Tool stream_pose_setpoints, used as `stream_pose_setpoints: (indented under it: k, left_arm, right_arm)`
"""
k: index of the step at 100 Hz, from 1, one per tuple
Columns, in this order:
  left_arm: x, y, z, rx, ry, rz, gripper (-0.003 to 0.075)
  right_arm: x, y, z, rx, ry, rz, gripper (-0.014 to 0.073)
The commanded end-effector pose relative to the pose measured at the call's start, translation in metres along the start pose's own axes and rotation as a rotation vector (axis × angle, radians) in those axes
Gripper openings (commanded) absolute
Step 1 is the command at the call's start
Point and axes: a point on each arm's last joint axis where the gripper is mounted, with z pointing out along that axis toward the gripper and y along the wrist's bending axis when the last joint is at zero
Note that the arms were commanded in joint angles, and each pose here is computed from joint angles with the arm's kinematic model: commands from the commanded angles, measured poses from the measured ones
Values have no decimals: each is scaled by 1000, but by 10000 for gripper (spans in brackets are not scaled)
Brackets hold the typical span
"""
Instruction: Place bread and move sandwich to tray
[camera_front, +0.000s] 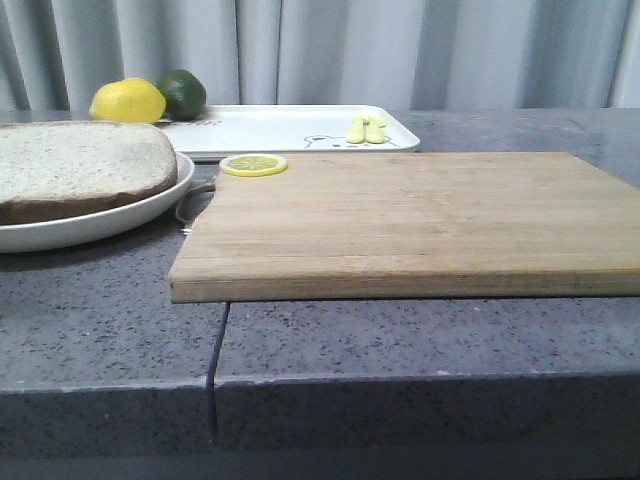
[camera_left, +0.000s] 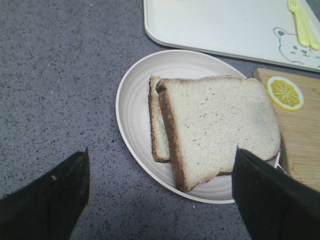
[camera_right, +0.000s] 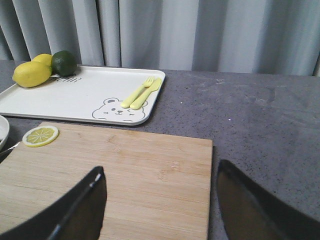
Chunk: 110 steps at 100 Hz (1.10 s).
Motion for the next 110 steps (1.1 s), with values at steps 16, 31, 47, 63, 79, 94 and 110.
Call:
stream_pose_setpoints:
  k: [16,31,47,63,79,94,110]
  left_arm:
    - [-21,1,32,-16,-40,-65,546]
    - [-23,3,48,-31,-22,-72,546]
    - [-25,10,62,-61,-10,-113,546]
    - [-27,20,67,-99,-7,-141,546]
    - [-27,22,70,-105,-3,-145,546]
    - [-25,24,78,-115,20,-149,546]
    - [-23,26,89,-124,49,-165,546]
  right_arm:
    - [-14,-1,-2,14,-84,-10,480]
    - [-14,-1,-2,15,-84,-12,480]
    - [-14,-1,-2,15,-84,-14,480]
    - [-14,-1,-2,16,-84,-18,480]
    - [-14,-1,-2,17,-87,-19,480]
    - [-14,-1,-2,17,-90,-19,480]
    - [-14,-1,-2,17,-90,-19,480]
